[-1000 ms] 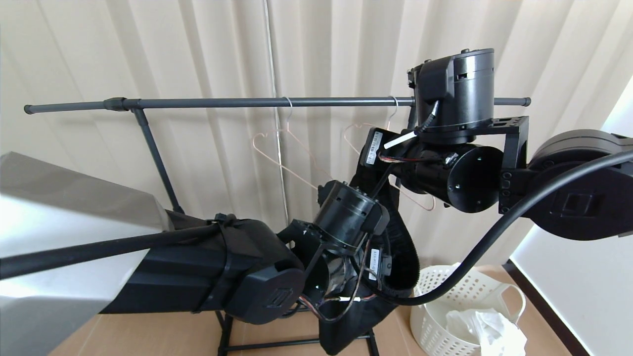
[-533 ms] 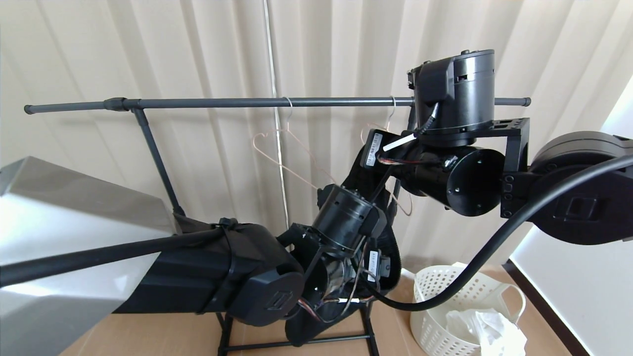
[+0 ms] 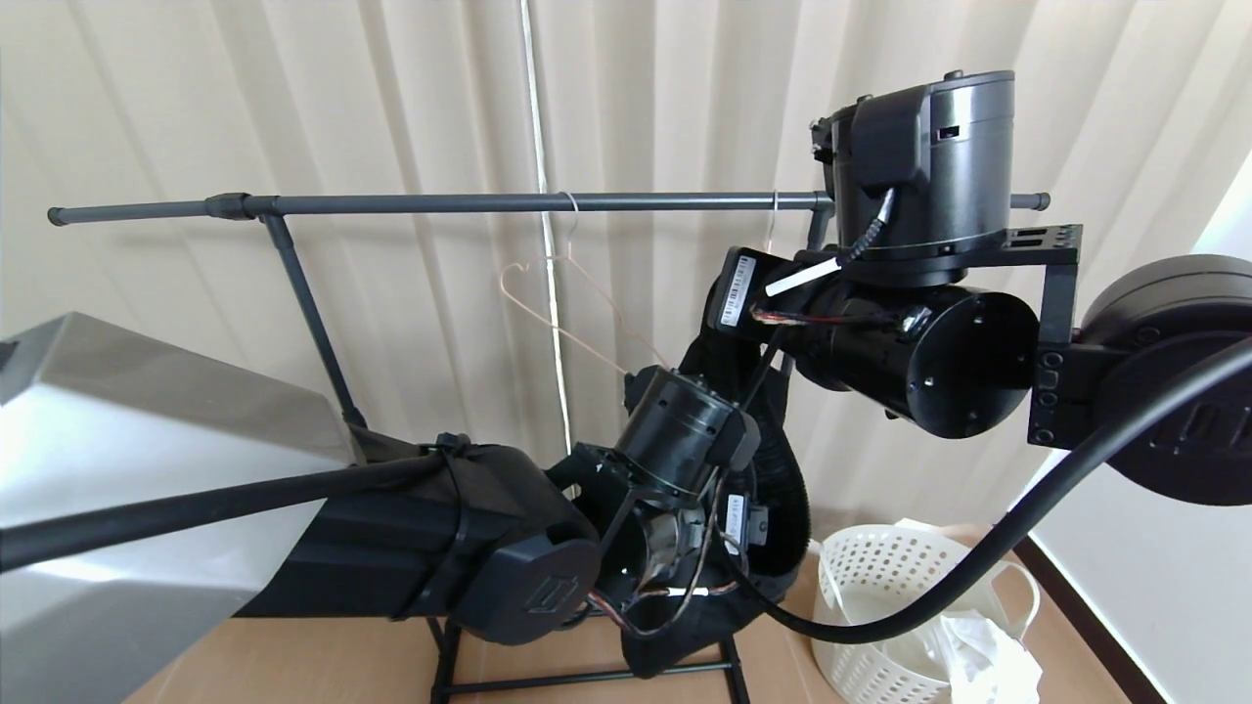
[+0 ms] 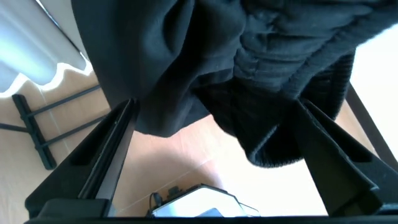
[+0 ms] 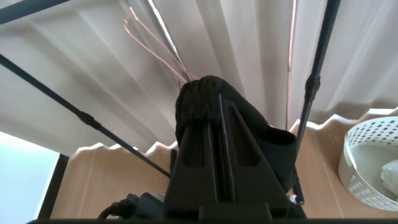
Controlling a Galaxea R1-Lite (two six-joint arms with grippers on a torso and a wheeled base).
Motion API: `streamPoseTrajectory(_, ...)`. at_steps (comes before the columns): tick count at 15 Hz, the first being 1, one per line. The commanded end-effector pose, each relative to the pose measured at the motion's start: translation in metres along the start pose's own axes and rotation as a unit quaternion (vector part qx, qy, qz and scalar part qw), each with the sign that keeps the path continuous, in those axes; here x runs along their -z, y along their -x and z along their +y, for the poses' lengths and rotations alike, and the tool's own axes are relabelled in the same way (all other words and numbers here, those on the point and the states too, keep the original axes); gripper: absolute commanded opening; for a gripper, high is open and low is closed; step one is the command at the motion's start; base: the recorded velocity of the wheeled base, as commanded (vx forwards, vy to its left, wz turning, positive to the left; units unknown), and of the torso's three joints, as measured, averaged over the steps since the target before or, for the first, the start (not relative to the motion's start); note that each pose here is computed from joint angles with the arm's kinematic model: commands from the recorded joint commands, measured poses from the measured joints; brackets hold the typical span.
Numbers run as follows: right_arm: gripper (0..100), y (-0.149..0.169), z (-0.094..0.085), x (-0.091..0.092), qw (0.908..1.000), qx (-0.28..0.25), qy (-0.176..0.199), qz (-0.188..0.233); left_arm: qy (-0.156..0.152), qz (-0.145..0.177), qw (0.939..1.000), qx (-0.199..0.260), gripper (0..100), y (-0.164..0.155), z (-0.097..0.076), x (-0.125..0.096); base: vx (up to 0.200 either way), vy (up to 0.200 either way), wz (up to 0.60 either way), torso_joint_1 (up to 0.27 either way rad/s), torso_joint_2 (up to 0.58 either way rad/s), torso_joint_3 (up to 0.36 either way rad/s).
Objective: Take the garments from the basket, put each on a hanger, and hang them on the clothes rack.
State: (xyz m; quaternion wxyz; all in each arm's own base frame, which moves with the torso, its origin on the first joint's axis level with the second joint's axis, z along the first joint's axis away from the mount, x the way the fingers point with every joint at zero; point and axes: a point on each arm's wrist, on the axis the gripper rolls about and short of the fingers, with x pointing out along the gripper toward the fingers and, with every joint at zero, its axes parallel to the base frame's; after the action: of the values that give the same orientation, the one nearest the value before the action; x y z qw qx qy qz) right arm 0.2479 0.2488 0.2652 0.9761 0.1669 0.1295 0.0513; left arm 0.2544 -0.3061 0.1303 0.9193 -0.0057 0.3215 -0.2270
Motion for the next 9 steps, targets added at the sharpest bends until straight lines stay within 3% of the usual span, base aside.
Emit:
streamPoseTrajectory(1,0,0.003,0.000,-0.003,1.0000,0.004,-0.004,-0.008,0.000,-0.001,1.0000,-0.003,100,0.001,0.000,0.000,0.000,0.000,0.00,0.000,0.00,0.000)
streamPoseTrajectory(3,0,0.006,-0.001,-0.007,0.9999,0.007,-0.007,-0.014,-0.010,0.016,0.9996,-0.023,100,-0.004,0.007,0.011,0.000,0.000,0.00,0.000,0.00,0.000)
streamPoseTrajectory(5,0,0.007,-0.002,-0.010,0.9998,0.007,-0.009,-0.017,-0.023,0.032,0.9966,-0.072,100,-0.017,0.014,0.031,0.000,0.000,0.00,0.000,0.00,0.000)
streamPoseTrajectory(6,0,0.007,-0.003,-0.011,0.9998,0.008,-0.010,-0.018,-0.037,0.042,0.9898,-0.131,100,-0.034,0.019,0.050,0.000,0.000,0.00,0.000,0.00,0.000)
streamPoseTrajectory(7,0,0.006,-0.004,-0.011,0.9997,0.011,-0.011,-0.019,-0.042,0.043,0.9858,-0.157,100,-0.040,0.022,0.057,0.000,0.000,0.00,0.000,0.00,0.000)
streamPoseTrajectory(9,0,-0.004,-0.017,-0.019,0.9989,0.034,-0.016,-0.028,-0.046,0.045,0.9850,-0.160,100,-0.031,0.026,0.065,0.000,0.000,0.00,0.000,0.00,0.000)
